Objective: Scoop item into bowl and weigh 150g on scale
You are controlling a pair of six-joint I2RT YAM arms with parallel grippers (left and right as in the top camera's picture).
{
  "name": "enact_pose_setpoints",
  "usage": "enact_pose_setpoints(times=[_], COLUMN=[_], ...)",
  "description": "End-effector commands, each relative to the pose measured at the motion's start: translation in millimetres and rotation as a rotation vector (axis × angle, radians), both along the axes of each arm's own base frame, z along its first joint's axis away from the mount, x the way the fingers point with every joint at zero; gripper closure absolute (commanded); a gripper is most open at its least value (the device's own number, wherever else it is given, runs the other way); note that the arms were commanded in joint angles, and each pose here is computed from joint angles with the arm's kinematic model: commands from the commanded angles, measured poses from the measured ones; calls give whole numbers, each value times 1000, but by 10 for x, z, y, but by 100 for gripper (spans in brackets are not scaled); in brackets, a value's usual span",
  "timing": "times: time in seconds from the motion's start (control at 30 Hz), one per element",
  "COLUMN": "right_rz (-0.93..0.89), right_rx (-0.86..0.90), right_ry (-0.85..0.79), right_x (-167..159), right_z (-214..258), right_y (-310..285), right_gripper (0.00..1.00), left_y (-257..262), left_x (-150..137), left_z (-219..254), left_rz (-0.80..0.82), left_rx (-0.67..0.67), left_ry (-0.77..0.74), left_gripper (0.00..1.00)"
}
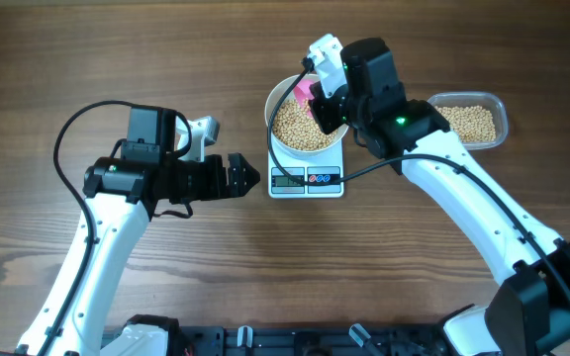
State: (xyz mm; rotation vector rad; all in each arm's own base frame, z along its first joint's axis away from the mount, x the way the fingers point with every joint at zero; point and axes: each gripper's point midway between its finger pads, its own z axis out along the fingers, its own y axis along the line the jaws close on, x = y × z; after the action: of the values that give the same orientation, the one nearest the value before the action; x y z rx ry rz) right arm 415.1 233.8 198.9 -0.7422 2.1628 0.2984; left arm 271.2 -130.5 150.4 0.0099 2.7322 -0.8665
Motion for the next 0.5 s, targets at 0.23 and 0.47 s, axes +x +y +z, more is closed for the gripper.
enact_pose_setpoints(times=[0.23, 0.47], right_rz=[-105, -98], right_rx=[108, 272], right_ry=[11, 119], right_x=[59, 38], right_z=[224, 262], right_y=[-89, -105], right_gripper=[96, 96], left_y=[-35, -35], left_x=[41, 41], left_z=[94, 94], left_rz=[-7, -7], left_rx=[-16, -16], left_ry=[-24, -24], left_gripper=[0, 0])
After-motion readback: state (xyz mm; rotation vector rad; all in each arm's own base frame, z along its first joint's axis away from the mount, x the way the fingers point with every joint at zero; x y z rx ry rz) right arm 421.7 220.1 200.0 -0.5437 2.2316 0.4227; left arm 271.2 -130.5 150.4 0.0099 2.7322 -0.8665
